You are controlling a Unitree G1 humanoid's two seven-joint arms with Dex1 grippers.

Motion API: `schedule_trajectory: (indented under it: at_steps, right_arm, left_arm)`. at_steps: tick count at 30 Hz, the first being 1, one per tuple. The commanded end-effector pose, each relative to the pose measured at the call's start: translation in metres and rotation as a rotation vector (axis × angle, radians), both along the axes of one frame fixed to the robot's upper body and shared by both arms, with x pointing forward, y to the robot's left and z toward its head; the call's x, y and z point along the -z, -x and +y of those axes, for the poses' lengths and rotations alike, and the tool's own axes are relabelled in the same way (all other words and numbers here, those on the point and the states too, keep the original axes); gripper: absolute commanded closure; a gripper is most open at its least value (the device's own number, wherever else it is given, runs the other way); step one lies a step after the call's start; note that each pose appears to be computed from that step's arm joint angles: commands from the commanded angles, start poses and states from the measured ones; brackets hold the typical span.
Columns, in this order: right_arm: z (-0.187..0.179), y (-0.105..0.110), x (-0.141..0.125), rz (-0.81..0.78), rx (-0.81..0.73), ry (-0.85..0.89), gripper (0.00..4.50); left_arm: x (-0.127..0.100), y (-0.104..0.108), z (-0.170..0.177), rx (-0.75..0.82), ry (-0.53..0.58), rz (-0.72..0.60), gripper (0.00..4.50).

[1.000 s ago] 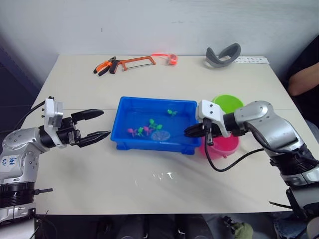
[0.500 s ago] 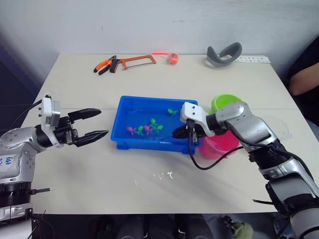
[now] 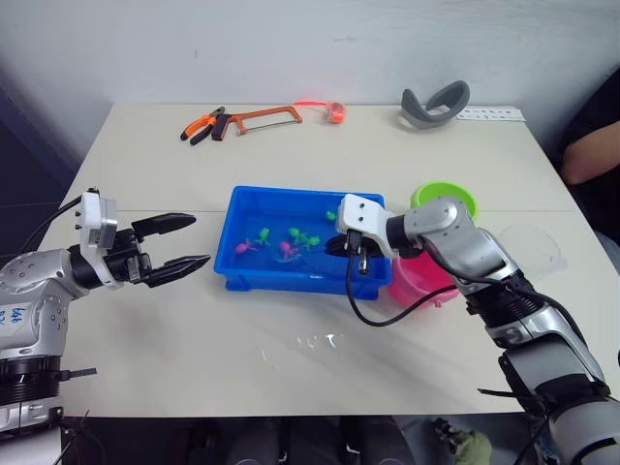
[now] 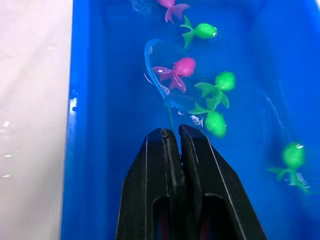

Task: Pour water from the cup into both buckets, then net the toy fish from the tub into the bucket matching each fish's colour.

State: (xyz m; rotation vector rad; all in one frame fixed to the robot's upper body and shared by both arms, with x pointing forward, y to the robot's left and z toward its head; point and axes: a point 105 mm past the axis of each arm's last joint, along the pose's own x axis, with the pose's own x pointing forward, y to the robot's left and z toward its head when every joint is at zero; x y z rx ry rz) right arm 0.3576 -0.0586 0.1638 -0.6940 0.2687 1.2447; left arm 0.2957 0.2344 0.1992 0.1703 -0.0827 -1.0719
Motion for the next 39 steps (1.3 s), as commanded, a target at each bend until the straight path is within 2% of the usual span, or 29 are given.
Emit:
schedule_trajectory:
  at_steps: [1, 10, 14, 22, 39]
  right_arm:
    - [0.002, 0.001, -0.006, -0.148, -0.051, 0.039, 4.5]
    - [-0.008, 0.005, 0.0, -0.307, -0.135, 0.092, 4.5]
    - [-0.011, 0.003, 0.005, -0.361, -0.125, 0.096, 4.5]
    - [-0.006, -0.007, 0.012, -0.343, -0.074, 0.072, 4.5]
    - [0.017, -0.017, -0.006, -0.444, -0.042, -0.024, 4.5]
  left_arm:
    - [-0.008, 0.002, 0.007, -0.025, -0.012, -0.04, 0.09]
    - [-0.006, 0.001, 0.007, -0.028, -0.009, -0.035, 0.09]
    - [-0.005, 0.001, 0.007, -0.028, -0.007, -0.033, 0.09]
    - [-0.006, -0.003, 0.006, -0.026, -0.006, -0.037, 0.09]
    - [-0.009, -0.004, 0.008, -0.032, -0.011, -0.046, 0.09]
